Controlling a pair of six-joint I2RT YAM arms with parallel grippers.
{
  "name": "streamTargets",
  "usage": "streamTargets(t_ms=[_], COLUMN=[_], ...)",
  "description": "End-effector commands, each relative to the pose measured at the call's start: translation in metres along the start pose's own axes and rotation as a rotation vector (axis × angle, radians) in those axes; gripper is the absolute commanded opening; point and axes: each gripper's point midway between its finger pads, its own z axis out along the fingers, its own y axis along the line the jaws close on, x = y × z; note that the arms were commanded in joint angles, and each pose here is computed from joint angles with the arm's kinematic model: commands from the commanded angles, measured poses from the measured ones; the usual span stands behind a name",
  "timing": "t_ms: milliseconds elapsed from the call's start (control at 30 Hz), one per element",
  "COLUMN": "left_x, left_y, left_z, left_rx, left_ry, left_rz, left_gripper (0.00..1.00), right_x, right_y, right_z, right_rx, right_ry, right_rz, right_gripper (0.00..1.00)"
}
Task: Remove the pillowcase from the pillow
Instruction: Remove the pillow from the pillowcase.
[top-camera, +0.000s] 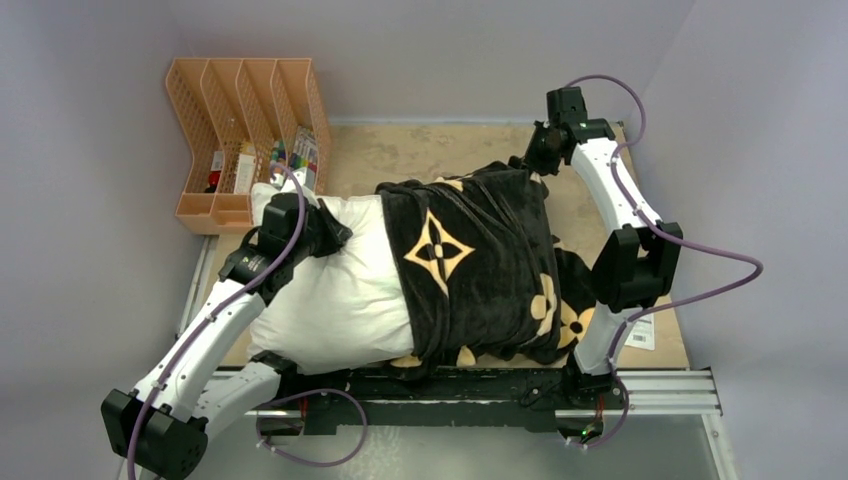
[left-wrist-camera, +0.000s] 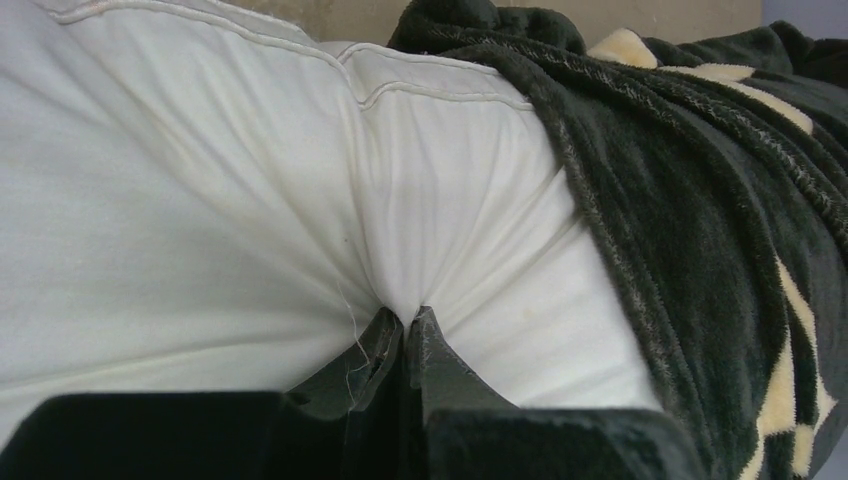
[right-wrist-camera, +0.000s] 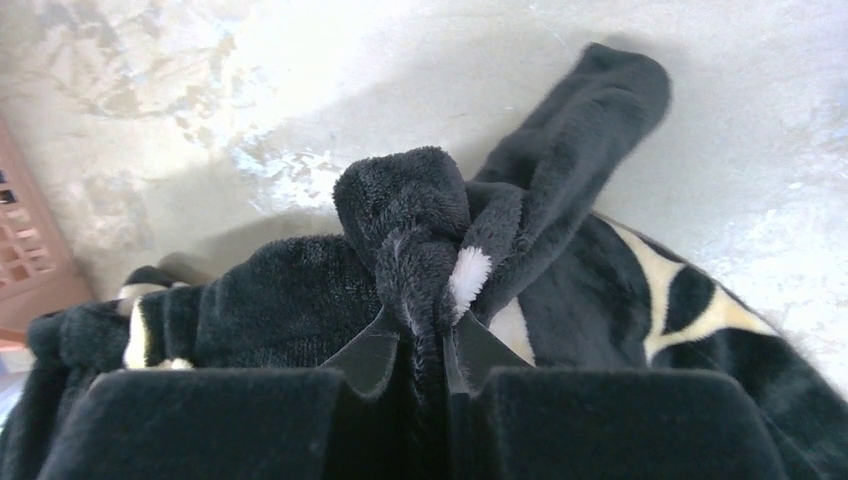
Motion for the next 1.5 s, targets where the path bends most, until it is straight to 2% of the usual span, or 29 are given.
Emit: streamTargets(t_ms=[0,133,200,300,367,467,533,567,600,633,667,867,1000,1100,1233,1300,1400,1433,1467], left_x=[0.045,0.046,0.046,0.046,0.046,0.045,0.045,0.046,0.046,0.046,0.045,0.045,0.046,0.047,0.047,0.047,0.046,0.046,0.045], left_y=[0.070,0.069,0.068,0.064,0.064,0.064,0.064,0.064,0.064,0.065,0.065,0.072,0.076,0.079,0.080,0.080,0.078,0.077,0.074], left_z=[-0.016,-0.014,-0.014,-0.014,-0.014,-0.015,-0.015,-0.015,-0.015,-0.015,-0.016,-0.015,-0.014,-0.013,-0.013,-0.013,-0.012,-0.012,-0.012], left_rx=[-0.285,-0.281,-0.273,-0.253,-0.252,-0.247,-0.249,-0.250,-0.252,-0.253,-0.256,-0.300,-0.325,-0.344,-0.351,-0.353,-0.340,-0.329,-0.315], left_ry=[0.166,0.172,0.177,0.178,0.174,0.170,0.171,0.172,0.172,0.172,0.169,0.170,0.176,0.178,0.177,0.177,0.175,0.173,0.169], left_rz=[0.065,0.065,0.067,0.071,0.070,0.070,0.071,0.071,0.071,0.070,0.069,0.065,0.062,0.060,0.059,0.059,0.058,0.057,0.056], left_gripper=[0.00,0.00,0.00,0.00,0.00,0.00,0.00,0.00,0.00,0.00,0.00,0.00,0.00,0.00,0.00,0.00,0.00,0.00,0.00], right_x=[-0.098,-0.093,-0.080,-0.059,-0.045,-0.035,-0.038,-0.042,-0.046,-0.052,-0.059,-0.104,-0.132,-0.145,-0.146,-0.139,-0.123,-0.115,-0.105], right_y=[-0.080,-0.073,-0.043,0.000,0.005,-0.001,-0.010,-0.020,-0.033,-0.045,-0.054,-0.113,-0.138,-0.153,-0.149,-0.144,-0.119,-0.105,-0.088], right_z=[-0.042,-0.043,-0.038,-0.038,-0.035,-0.028,-0.027,-0.027,-0.029,-0.031,-0.034,-0.066,-0.089,-0.100,-0.100,-0.094,-0.079,-0.075,-0.072], right_rx=[0.300,0.250,0.072,-0.284,-0.330,-0.319,-0.259,-0.203,-0.130,-0.066,-0.026,0.283,0.346,0.355,0.309,0.277,0.123,0.055,-0.029], right_ry=[-0.340,-0.327,-0.266,-0.159,-0.113,-0.104,-0.120,-0.145,-0.178,-0.214,-0.244,-0.401,-0.467,-0.486,-0.475,-0.440,-0.338,-0.301,-0.262], right_rz=[-0.022,0.003,0.016,0.083,0.132,0.163,0.173,0.172,0.171,0.169,0.161,0.113,0.137,0.167,0.163,0.150,0.092,0.062,0.040], right_gripper=[0.06,0.12,0.19,0.18,0.29,0.26,0.29,0.26,0.19,0.03,0.00,0.00,0.00,0.00,0.00,0.00,0.00,0.03,0.12])
